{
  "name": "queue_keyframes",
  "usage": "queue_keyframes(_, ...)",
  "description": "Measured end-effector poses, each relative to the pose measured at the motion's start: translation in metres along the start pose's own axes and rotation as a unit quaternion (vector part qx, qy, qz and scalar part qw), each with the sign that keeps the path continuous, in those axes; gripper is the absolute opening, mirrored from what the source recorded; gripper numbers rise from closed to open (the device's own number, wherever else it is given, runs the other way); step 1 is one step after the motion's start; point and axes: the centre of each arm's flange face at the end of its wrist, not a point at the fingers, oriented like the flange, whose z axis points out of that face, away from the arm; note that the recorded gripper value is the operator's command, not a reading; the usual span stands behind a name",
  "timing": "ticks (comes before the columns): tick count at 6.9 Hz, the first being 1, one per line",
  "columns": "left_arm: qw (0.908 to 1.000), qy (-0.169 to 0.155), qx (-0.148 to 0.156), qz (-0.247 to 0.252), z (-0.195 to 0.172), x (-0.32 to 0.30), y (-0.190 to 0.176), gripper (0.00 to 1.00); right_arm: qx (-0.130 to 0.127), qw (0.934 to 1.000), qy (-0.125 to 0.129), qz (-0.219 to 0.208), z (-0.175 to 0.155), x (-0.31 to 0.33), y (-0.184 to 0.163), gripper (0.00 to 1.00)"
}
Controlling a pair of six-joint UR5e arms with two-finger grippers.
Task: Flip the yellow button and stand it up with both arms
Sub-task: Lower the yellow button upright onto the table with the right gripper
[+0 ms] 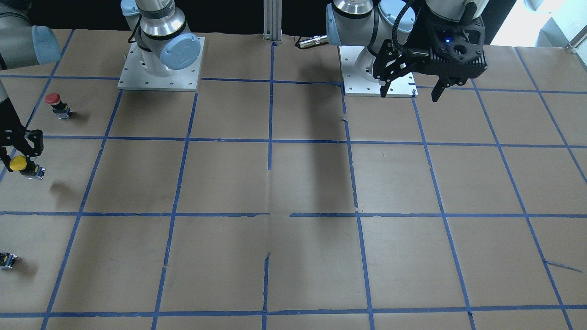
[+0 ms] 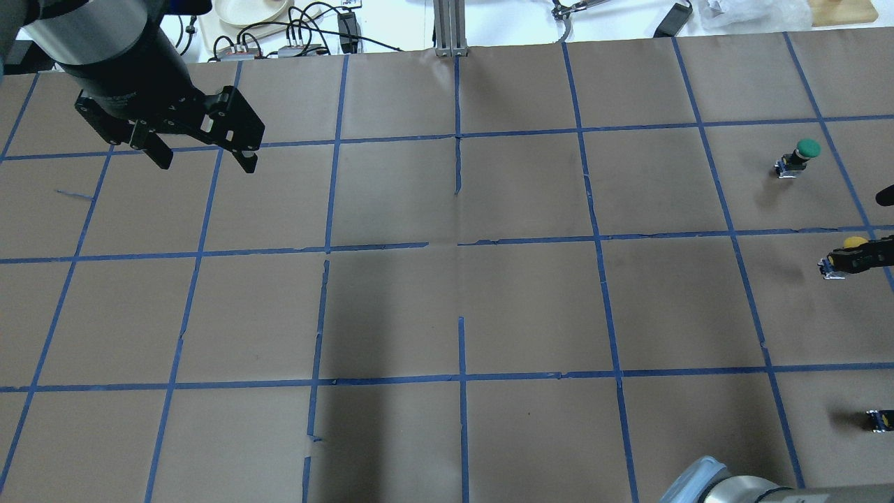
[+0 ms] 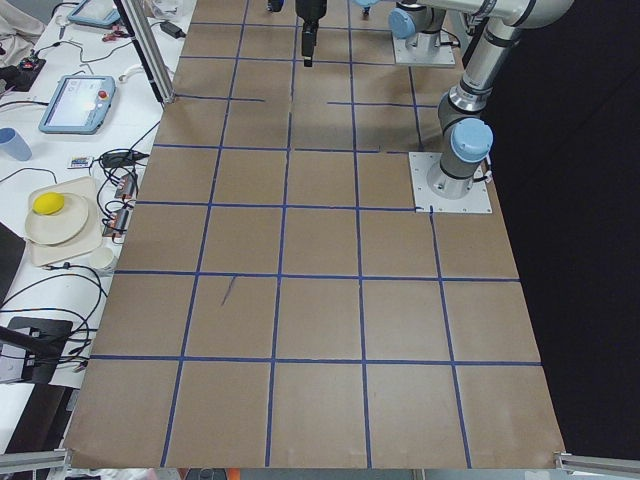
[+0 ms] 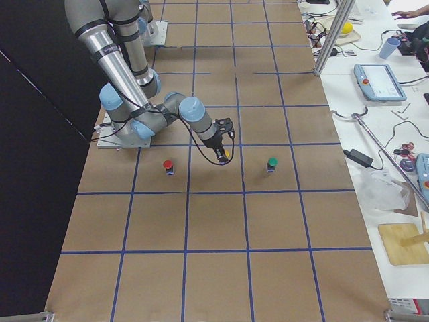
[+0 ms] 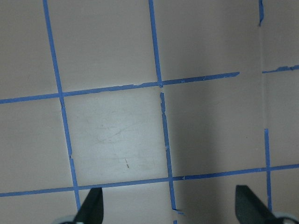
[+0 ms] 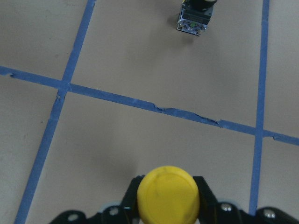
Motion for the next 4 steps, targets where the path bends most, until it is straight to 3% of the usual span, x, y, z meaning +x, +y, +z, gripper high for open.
queue_keyframes(3,0.9996,-0.024,-0.011,-0.01,-0.006,-0.006,0.001,1.0,0.008,0.9995,-0.019,0.022,0.016,0.011,0.017,0.12)
queue_keyframes(4,0.9994,-0.025,-0.013,-0.021,-0.006,-0.007,0.001,1.0,0.008,0.9995,-0.021,0.023,0.018,0.012,0.018,0.17)
